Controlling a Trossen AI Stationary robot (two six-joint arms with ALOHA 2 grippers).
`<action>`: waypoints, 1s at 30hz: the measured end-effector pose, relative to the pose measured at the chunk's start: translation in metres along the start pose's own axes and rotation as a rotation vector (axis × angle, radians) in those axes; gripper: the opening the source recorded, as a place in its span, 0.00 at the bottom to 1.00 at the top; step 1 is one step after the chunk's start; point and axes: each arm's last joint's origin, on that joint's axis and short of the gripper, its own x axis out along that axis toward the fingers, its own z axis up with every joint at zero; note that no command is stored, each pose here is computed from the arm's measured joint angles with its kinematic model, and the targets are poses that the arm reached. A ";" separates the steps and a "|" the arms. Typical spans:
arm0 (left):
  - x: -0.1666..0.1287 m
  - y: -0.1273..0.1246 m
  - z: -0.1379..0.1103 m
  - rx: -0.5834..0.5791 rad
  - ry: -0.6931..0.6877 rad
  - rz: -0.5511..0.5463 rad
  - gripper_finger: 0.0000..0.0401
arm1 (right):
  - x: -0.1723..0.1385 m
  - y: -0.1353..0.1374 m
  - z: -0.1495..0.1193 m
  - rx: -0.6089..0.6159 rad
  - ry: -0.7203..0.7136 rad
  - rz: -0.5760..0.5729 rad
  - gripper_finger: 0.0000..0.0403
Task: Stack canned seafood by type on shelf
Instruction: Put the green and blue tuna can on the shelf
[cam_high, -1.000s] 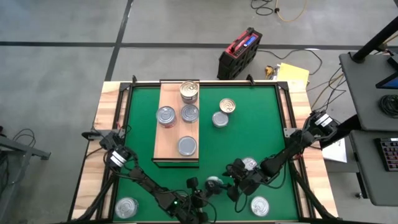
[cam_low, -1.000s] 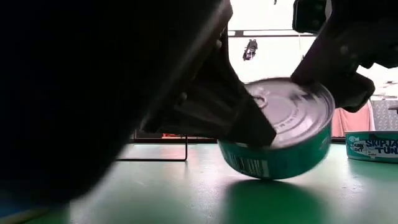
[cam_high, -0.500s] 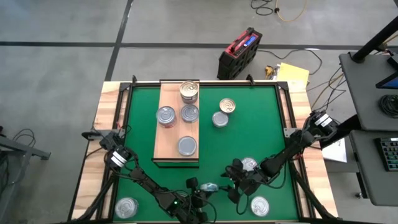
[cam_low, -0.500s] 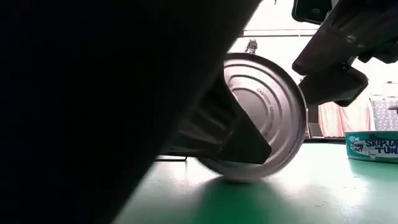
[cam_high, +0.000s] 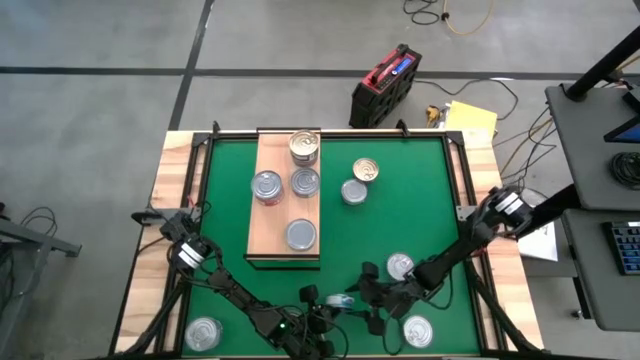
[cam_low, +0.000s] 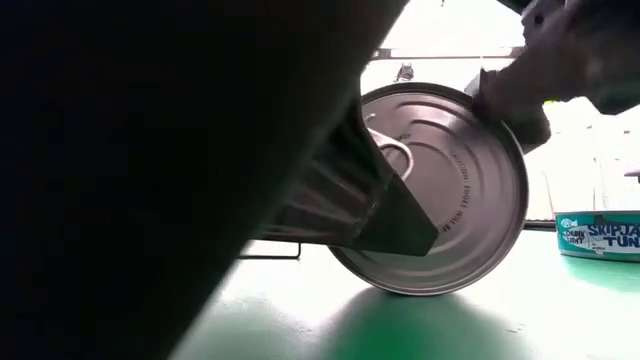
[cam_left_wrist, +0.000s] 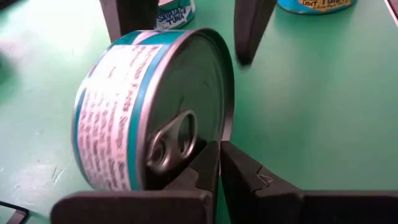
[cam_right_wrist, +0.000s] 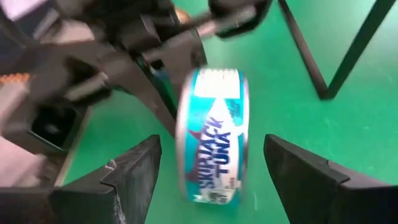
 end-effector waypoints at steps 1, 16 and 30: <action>0.000 0.000 0.000 0.000 0.000 0.001 0.00 | 0.001 0.000 -0.001 -0.002 0.006 -0.003 0.68; 0.000 0.000 0.002 -0.013 -0.008 -0.003 0.00 | 0.014 0.004 -0.005 -0.026 0.031 -0.018 0.33; -0.006 -0.009 0.019 0.053 -0.031 -0.024 0.00 | 0.002 0.004 -0.001 -0.102 0.067 -0.052 0.33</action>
